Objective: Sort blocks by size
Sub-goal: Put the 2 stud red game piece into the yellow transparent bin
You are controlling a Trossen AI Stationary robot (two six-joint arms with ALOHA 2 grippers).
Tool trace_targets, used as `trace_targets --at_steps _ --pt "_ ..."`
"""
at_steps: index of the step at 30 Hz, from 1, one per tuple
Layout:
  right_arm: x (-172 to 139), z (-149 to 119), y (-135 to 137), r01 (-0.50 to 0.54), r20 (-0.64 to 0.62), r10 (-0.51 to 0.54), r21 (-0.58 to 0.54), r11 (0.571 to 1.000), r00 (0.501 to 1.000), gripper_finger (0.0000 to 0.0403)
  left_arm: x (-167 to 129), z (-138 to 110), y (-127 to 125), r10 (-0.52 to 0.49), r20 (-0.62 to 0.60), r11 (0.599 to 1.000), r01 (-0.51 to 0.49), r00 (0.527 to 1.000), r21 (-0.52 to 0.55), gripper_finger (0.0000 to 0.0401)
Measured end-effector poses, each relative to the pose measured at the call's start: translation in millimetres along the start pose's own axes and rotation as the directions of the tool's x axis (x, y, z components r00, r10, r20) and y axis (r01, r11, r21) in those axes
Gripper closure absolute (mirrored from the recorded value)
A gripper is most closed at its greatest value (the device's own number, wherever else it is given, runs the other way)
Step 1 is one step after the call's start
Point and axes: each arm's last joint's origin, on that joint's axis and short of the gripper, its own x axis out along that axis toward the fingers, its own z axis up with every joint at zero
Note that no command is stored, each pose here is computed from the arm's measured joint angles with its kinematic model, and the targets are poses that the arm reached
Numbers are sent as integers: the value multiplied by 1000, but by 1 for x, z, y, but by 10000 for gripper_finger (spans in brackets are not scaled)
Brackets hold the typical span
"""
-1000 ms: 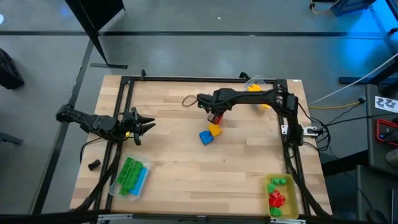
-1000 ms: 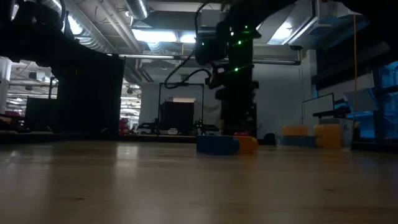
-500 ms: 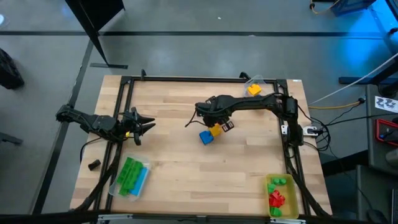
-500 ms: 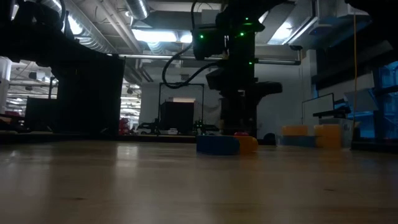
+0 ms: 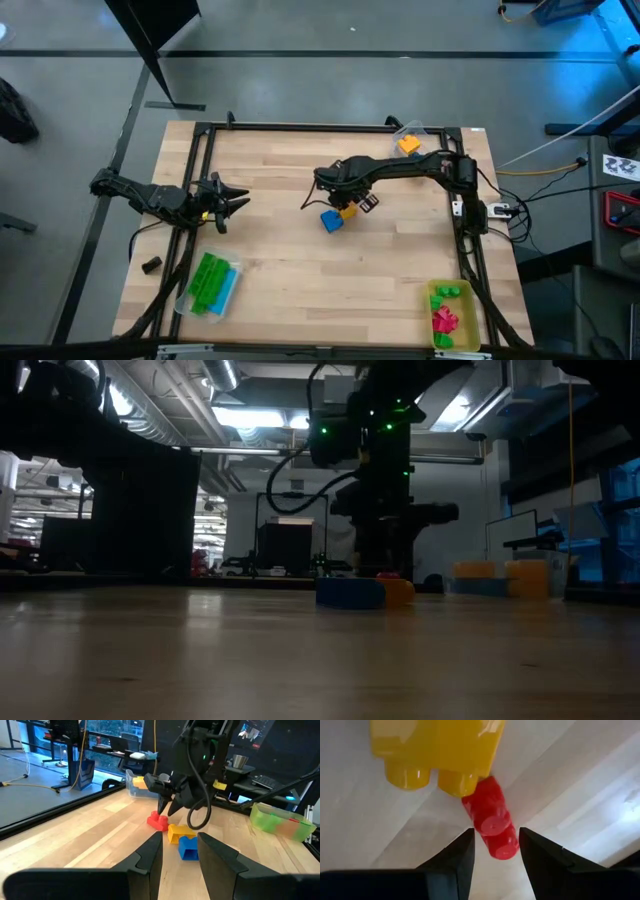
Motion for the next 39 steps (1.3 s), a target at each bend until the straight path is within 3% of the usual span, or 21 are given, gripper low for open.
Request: trace_targets --at_steps 10,20,30,39 --pt "18 -2 10 -19 -20 19 -14 1000 1000 249 0 0 0 0 0 1000 0 1000 0 294" --pt "32 0 13 48 10 -48 21 999 999 248 0 0 0 0 0 1000 0 1000 0 294" --pt "33 1 14 17 35 -22 123 992 999 248 0 0 0 0 0 1000 0 1000 0 294" --pt "33 -2 18 -18 9 16 335 942 1000 288 0 0 0 0 0 1000 0 1000 0 294"
